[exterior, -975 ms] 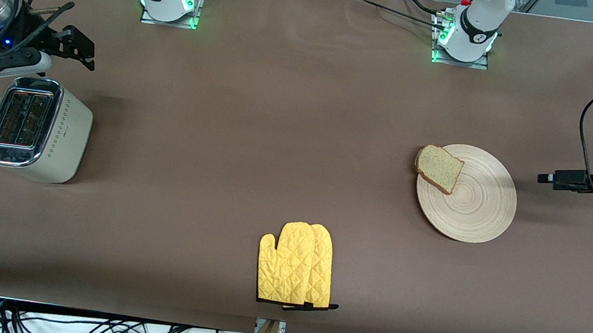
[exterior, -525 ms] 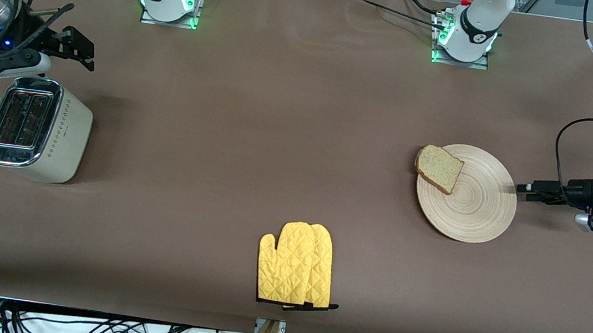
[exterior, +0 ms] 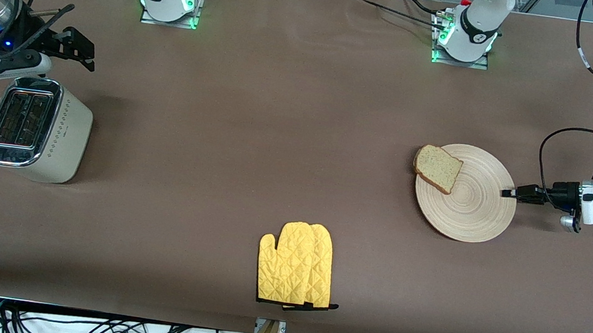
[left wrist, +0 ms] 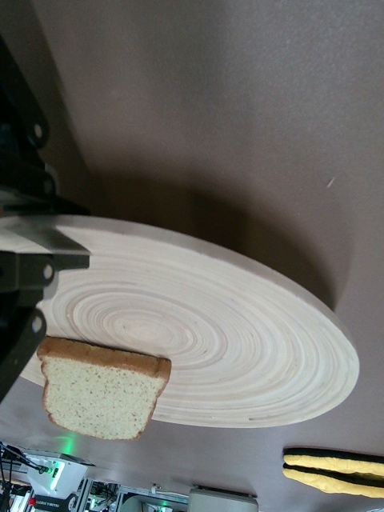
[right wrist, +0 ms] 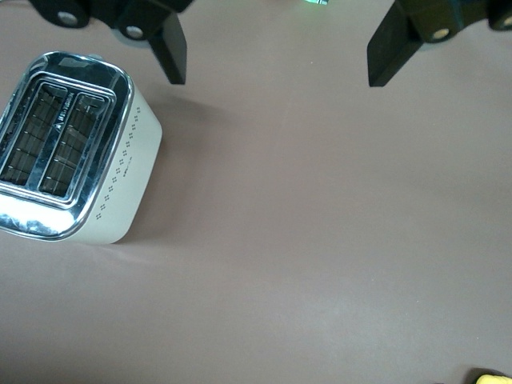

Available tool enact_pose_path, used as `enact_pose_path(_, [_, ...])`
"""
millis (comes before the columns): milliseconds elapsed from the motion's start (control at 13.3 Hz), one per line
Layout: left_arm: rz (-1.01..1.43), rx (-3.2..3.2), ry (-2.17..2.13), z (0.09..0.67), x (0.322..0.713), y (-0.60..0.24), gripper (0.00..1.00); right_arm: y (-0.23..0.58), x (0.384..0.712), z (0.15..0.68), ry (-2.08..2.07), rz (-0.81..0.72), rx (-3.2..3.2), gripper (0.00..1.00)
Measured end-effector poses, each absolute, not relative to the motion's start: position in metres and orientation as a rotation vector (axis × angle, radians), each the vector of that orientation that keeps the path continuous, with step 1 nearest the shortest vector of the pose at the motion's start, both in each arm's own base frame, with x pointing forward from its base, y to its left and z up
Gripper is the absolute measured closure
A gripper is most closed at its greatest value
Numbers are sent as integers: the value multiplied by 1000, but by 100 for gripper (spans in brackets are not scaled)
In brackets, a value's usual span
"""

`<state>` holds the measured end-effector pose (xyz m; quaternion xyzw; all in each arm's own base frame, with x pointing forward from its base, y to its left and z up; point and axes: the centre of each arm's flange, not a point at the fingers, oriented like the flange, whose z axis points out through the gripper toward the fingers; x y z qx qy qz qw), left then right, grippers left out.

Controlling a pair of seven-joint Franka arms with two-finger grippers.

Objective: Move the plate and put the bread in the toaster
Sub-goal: 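Push the wooden plate with the left gripper toward the toaster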

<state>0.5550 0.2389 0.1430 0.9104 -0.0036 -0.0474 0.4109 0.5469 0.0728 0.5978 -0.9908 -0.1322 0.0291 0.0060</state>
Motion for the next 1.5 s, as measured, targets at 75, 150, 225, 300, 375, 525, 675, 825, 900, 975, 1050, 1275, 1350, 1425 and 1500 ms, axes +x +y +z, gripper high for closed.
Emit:
enact_pose_path(75, [-115,2275,-9,146,555,240,86,73,547,597,-415,93,-3101,0])
enact_pose_path(150, [-115,2275,-8,145,555,240,86,73,547,597,-415,95,-3101,0])
enact_pose_path(225, [-115,2274,-6,144,554,240,86,73,548,596,-415,96,-3101,0])
enact_pose_path(300, [-114,2267,-2,144,554,240,86,73,548,596,-415,97,-3100,0])
enact_pose_path(375, [-112,2252,5,144,554,239,87,73,548,595,-415,98,-3100,0])
enact_pose_path(525, [-110,2176,28,144,554,230,90,73,548,595,-416,99,-3100,0])
enact_pose_path(675, [-114,2142,28,143,556,221,91,74,548,595,-418,99,-3100,0])
enact_pose_path(825, [-121,2087,22,142,560,203,91,74,548,595,-419,99,-3100,0])
enact_pose_path(900, [-130,2056,11,144,564,189,91,74,548,595,-419,99,-3100,0])
enact_pose_path(975, [-145,2029,-10,147,571,170,91,74,548,595,-421,99,-3100,0])
enact_pose_path(1050, [-163,2003,-32,151,579,145,91,74,548,595,-423,98,-3099,0])
enact_pose_path(1275, [-196,1924,-60,163,603,60,91,74,548,595,-426,98,-3099,0])
enact_pose_path(1350, [-198,1930,-63,160,607,35,91,74,548,595,-426,97,-3099,0])
enact_pose_path(1425, [-196,1938,-59,156,609,13,91,74,548,595,-427,97,-3099,0])
enact_pose_path(1500, [-192,1938,-51,152,608,-9,91,74,548,595,-427,97,-3099,0])
